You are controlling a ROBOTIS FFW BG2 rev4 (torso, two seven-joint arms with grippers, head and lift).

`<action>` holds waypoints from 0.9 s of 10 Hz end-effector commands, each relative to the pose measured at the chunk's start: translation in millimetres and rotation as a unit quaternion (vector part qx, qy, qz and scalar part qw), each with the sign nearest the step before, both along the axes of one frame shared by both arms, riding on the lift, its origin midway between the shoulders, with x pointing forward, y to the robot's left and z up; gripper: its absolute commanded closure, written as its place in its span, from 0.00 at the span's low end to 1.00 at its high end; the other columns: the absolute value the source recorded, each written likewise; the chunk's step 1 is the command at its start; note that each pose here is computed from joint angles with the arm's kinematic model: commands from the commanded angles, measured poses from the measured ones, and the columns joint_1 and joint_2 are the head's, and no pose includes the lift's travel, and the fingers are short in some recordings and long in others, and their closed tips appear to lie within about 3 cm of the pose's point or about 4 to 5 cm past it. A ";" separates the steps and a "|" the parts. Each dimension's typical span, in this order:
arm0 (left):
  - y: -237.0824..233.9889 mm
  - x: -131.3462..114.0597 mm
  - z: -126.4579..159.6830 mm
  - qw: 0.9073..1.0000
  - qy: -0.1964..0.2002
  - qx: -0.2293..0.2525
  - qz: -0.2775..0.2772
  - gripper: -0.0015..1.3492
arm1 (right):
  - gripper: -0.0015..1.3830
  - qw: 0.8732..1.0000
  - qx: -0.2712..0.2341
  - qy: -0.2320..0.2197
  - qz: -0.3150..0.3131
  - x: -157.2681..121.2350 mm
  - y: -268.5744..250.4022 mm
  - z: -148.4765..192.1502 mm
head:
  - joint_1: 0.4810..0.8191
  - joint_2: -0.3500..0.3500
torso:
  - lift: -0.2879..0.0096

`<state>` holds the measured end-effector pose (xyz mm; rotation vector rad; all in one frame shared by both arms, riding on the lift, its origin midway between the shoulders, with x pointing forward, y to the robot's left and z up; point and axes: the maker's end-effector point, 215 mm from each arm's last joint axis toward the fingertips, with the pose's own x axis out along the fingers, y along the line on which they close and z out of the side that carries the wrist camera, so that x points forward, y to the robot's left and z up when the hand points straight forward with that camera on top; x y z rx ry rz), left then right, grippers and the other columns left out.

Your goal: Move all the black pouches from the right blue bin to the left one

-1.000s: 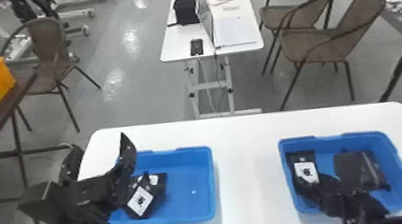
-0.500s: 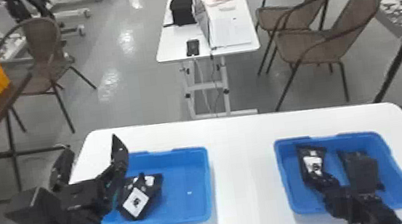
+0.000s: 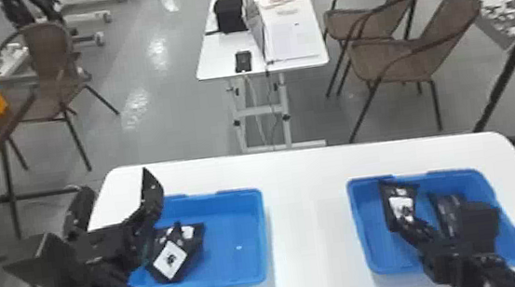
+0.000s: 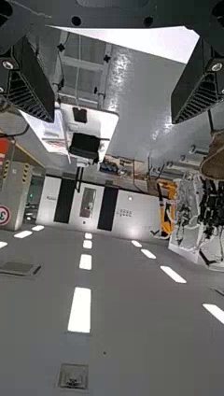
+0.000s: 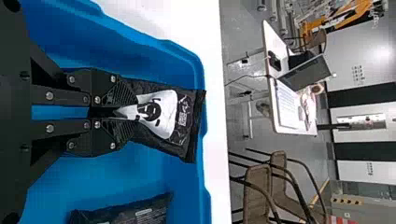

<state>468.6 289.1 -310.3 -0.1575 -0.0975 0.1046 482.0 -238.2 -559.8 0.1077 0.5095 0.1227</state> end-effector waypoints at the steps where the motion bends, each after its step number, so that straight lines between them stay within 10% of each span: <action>1: -1.3 1.4 -2.5 1.000 0.006 -0.004 -0.001 0.07 | 0.77 1.000 0.007 -0.023 0.008 5.5 1.4 28.6 | 0.63 0.59 | 1.00; 9: -19.1 24.5 -10.6 0.993 0.062 -0.082 -0.051 0.07 | 0.77 0.970 0.015 -0.108 0.218 73.2 112.9 161.9 | 0.63 0.67 | 1.00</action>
